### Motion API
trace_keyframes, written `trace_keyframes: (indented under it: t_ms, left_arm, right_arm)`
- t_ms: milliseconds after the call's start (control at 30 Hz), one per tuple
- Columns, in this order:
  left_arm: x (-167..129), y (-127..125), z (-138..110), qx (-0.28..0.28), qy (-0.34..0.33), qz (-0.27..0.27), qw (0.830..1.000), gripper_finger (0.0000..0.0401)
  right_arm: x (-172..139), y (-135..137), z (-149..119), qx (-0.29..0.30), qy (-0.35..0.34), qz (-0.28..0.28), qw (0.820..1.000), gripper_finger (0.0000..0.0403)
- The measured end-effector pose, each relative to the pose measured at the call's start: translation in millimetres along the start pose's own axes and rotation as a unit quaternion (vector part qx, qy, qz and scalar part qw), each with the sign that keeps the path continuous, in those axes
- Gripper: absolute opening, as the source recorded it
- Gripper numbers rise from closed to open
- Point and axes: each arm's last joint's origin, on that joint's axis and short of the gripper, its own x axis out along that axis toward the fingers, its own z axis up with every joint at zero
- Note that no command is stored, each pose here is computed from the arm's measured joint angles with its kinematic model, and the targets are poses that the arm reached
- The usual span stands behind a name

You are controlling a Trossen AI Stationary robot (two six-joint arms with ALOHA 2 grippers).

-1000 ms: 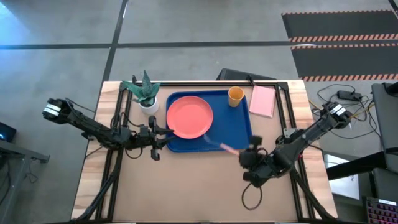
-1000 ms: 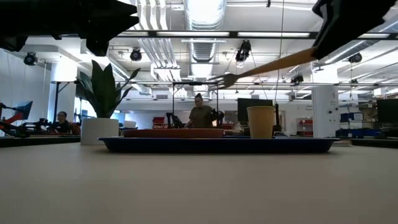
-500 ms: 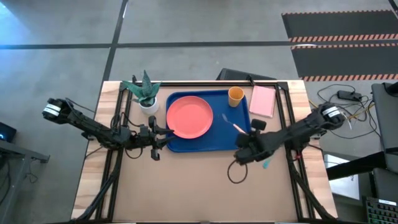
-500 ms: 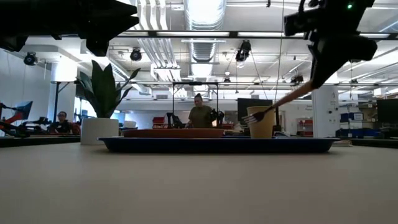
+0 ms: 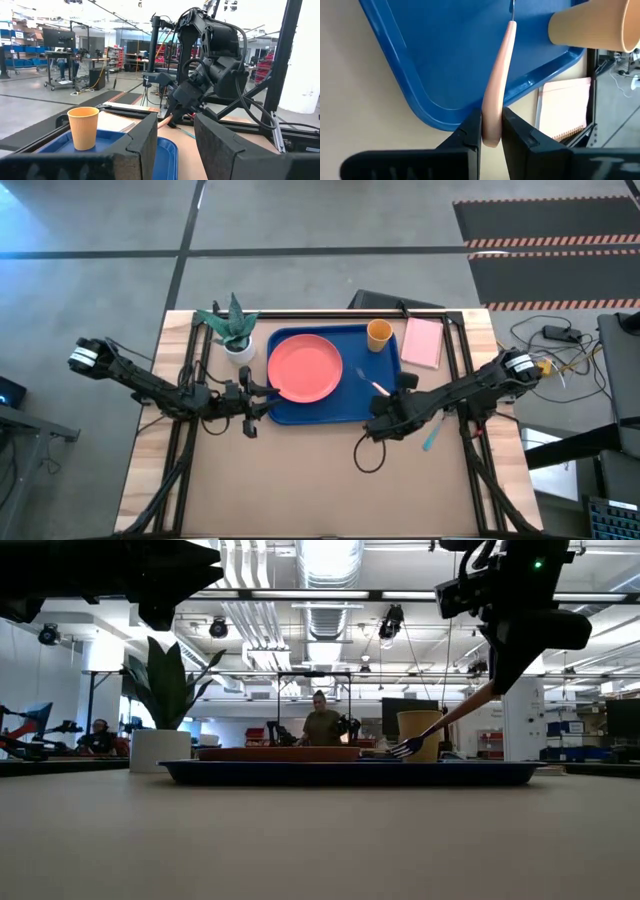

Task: Pick and place plate/cup/fork/spoon on tray
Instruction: Put the yellow fork on the blue tray on the right of the orange plate

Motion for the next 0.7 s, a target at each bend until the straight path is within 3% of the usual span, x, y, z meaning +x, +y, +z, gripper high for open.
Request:
trace_keyframes:
  t_ms: [233,700]
  left_arm:
    - [0.0,0.0,-0.1,0.000,0.000,0.000,1.000,0.0114]
    - [0.0,0.1,-0.2,0.000,0.001,0.000,1.000,0.0114]
  right_arm:
    - [-1.8,-2.5,0.6,-0.004,0.023,-0.017,1.000,0.0035]
    - [-3.6,-9.5,10.0,0.038,0.004,-0.018,0.999,0.0035]
